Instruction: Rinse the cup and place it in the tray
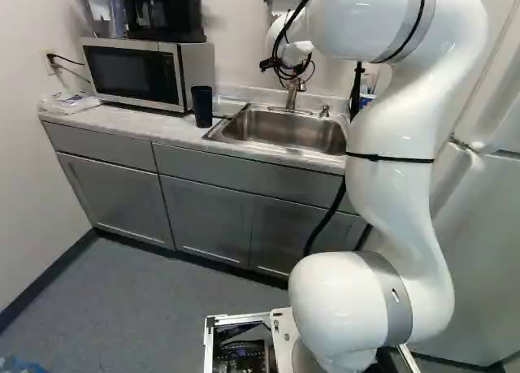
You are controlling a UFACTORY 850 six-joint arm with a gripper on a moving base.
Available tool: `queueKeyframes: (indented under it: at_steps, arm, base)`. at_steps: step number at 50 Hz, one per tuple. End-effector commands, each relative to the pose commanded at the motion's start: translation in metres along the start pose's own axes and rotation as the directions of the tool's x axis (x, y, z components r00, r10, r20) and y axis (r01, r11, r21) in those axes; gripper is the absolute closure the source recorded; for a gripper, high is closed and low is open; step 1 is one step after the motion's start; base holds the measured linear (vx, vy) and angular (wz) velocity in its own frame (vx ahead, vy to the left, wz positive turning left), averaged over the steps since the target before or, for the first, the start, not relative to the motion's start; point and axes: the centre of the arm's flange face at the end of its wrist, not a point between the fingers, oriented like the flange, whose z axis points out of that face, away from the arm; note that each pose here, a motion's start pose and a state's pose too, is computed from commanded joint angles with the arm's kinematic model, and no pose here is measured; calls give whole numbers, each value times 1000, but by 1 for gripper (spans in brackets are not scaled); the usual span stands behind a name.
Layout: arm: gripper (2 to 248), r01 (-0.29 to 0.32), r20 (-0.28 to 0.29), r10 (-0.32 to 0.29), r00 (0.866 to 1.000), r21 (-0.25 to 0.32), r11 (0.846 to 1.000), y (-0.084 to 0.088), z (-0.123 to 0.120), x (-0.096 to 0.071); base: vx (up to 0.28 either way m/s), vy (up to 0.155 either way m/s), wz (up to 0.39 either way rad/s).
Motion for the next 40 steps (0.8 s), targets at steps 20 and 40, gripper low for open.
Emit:
queueKeyframes:
  at_steps: [20, 40]
  arm:
    - [3, -1, -33, 1, 999, -2, 1000, 1, 2, 3]
    - [3, -1, -93, 0, 996, -2, 1000, 1, 2, 9]
  base:
    - [0, 0, 0]
    - [0, 0, 0]
